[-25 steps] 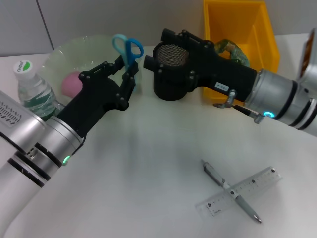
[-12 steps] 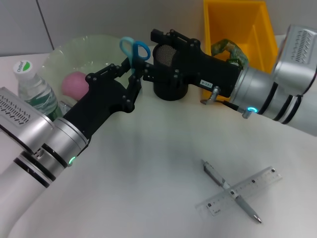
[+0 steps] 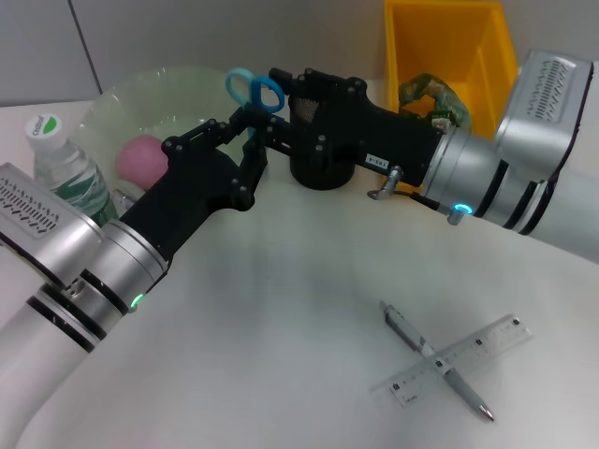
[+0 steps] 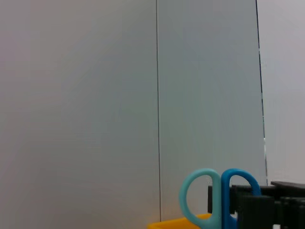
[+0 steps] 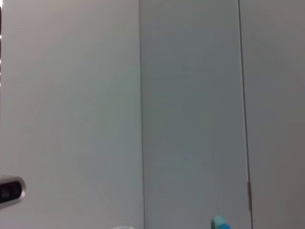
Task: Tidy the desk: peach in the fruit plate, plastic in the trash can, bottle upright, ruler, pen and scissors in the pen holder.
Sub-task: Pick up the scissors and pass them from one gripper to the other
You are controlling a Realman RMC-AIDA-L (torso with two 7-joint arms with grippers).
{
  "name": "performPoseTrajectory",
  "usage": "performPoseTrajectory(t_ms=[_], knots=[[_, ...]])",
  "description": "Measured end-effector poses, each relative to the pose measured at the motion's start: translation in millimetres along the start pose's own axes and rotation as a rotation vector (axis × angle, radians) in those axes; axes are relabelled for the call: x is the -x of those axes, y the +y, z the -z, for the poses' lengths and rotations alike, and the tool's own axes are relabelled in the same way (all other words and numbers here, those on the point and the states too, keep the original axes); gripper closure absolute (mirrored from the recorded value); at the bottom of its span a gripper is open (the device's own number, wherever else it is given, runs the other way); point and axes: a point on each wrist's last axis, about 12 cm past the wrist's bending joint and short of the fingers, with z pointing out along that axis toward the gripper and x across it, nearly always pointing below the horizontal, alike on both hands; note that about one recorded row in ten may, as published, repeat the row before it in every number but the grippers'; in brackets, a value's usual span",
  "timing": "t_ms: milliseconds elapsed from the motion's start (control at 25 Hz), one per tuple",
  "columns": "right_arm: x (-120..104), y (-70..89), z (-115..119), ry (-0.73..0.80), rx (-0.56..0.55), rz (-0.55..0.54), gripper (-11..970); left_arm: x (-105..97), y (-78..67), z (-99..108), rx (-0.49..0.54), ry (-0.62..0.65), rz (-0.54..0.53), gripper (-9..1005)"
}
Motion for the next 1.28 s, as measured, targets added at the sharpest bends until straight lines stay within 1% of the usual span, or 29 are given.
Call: performPoseTrajectory(t_ms=[200,280,400,520,760,1280], knots=[[0.4,-0.5,-2.4,0.003,-0.003,-0.001,309,0.4,-0.1,-0.2,-0.001,-0.003,-0.001,634],[0.5,-0.6,-3.0,0.004,-0.003,-0.001,555,0.4,-0.1,-0.2,-0.001,-0.003,-0.001,632],[0.3,-0.9,-3.9,0.008,-0.005,-0.001,645,1.2,-2.7,-2.0,-0.025,-0.006,-0.007,629],[0.2,-0.8,-4.4,0.009,-0.005,-0.001,736,1.5,-2.8,-2.3,-0.026,-0.007,-0.007,626],[0.4,0.3,-6.3,0.011,0.004,-0.002,731,1.7,-2.4,-2.3,-0.027,-0.008,-0.01,620],[-0.7,1.3,-8.9,0.02,0.004,-0.012,847,1.5,-2.9,-2.2,-0.031,-0.006,-0.01,607]])
